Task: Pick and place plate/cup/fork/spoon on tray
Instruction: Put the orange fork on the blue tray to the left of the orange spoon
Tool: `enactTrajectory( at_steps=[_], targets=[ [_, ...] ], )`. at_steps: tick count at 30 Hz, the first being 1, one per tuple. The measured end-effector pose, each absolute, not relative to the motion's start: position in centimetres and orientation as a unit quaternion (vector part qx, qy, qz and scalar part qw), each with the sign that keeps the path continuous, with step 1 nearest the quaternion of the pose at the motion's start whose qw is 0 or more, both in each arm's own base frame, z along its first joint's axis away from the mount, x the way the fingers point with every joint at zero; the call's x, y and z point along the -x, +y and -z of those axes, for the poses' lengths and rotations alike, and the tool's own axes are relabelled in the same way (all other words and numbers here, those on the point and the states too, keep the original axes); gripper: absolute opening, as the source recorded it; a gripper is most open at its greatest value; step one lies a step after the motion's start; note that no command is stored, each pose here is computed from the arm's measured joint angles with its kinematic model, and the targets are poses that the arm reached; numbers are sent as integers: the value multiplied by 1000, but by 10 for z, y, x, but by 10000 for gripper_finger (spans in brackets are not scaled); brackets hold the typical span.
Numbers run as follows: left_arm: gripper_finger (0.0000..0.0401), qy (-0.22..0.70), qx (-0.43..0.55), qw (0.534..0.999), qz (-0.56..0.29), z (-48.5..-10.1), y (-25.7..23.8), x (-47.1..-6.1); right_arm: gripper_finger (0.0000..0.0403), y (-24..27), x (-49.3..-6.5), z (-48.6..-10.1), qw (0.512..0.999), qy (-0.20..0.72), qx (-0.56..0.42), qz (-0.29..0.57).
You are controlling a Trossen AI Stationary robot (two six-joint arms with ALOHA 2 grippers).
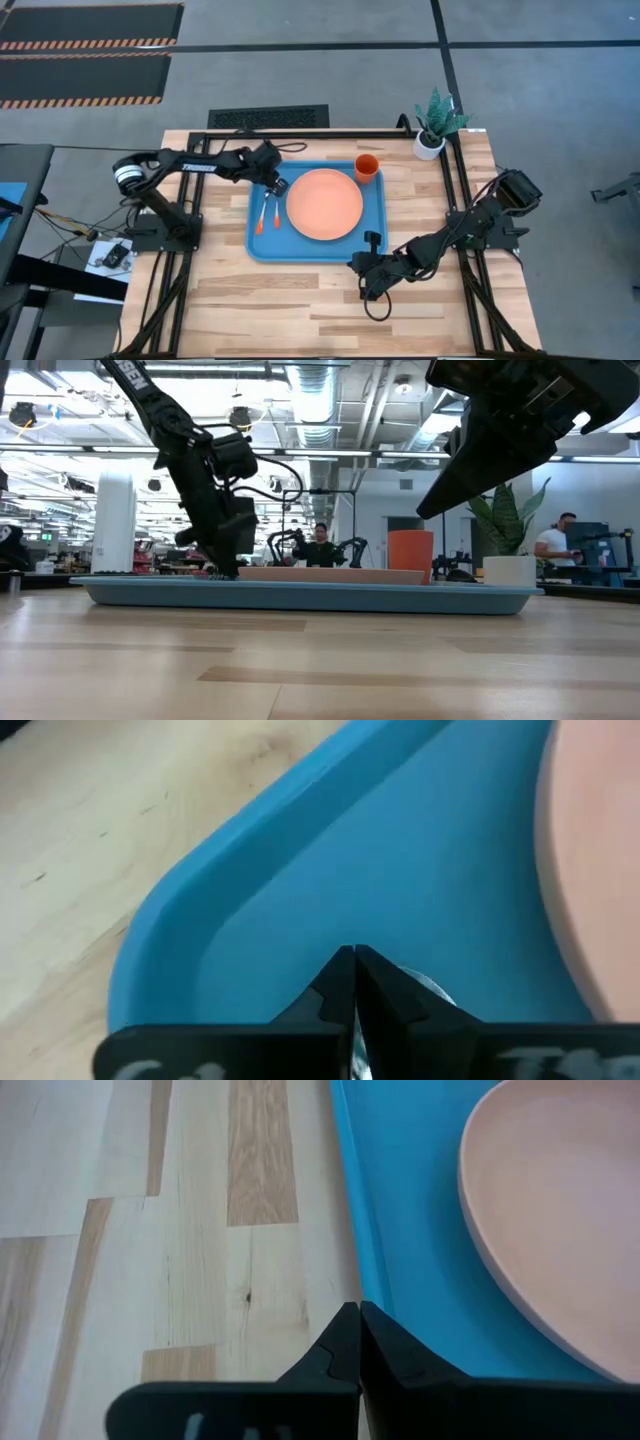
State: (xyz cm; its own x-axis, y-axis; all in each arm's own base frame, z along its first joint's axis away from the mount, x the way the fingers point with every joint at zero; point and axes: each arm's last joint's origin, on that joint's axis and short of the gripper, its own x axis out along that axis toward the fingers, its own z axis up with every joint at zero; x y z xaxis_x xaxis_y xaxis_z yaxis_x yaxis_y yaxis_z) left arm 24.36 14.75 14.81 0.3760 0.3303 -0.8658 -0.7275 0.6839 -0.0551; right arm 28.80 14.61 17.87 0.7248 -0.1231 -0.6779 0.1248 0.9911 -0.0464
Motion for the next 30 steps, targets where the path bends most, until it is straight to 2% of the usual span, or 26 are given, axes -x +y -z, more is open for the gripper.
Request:
enactTrajectory(
  at_steps=[24,30],
  targets=[
    [0,464,192,789,-353,-144,148,-243,14,146,-288,-179,928,365,-1,67],
    [0,444,172,806,-352,-163,145,-239,17,147,-287,-178,928,366,10,62]
  ],
)
